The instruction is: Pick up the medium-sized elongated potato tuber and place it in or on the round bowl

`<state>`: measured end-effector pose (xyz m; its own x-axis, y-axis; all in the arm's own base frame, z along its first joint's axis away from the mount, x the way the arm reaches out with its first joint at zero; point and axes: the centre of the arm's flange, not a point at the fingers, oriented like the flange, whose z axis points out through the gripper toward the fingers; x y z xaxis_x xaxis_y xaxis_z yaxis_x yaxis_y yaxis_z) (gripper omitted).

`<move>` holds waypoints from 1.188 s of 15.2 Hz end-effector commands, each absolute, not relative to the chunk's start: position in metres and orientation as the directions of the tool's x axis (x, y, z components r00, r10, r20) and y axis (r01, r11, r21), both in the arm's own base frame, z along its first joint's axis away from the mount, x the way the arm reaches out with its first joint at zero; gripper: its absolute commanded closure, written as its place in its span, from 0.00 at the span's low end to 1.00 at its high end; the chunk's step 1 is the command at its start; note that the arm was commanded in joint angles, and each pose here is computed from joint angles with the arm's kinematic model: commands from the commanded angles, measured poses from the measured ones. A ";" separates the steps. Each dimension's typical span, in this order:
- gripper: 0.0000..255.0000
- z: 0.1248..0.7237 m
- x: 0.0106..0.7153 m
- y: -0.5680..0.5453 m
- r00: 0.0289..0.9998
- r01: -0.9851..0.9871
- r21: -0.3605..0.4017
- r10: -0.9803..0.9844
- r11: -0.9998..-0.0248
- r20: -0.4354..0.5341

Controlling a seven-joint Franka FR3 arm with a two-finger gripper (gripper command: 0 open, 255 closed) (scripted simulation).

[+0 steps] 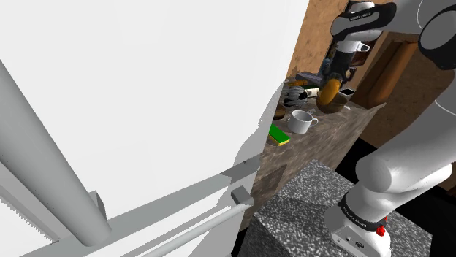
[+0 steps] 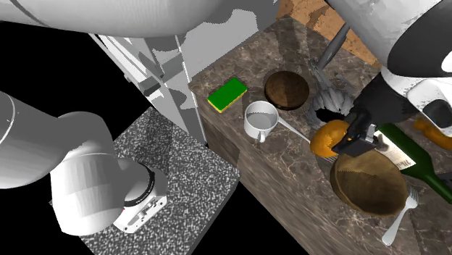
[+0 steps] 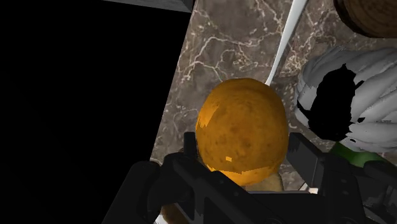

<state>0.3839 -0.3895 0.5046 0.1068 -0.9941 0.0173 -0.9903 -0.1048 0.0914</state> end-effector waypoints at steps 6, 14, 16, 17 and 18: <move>1.00 0.512 0.389 -0.476 0.107 -0.990 0.092 -0.994 -0.105 0.017; 1.00 0.506 0.393 -0.562 0.107 -0.990 0.092 -0.994 -0.105 0.017; 1.00 0.496 0.393 -0.562 0.107 -0.990 0.092 -0.994 -0.105 0.017; 1.00 0.491 0.393 -0.562 0.107 -0.990 0.092 -0.994 -0.105 0.017; 1.00 0.485 0.393 -0.562 0.107 -0.990 0.092 -0.994 -0.105 0.017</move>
<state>0.3935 -0.5610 0.4900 0.1066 -0.9942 0.0166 -0.9902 -0.1047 0.0922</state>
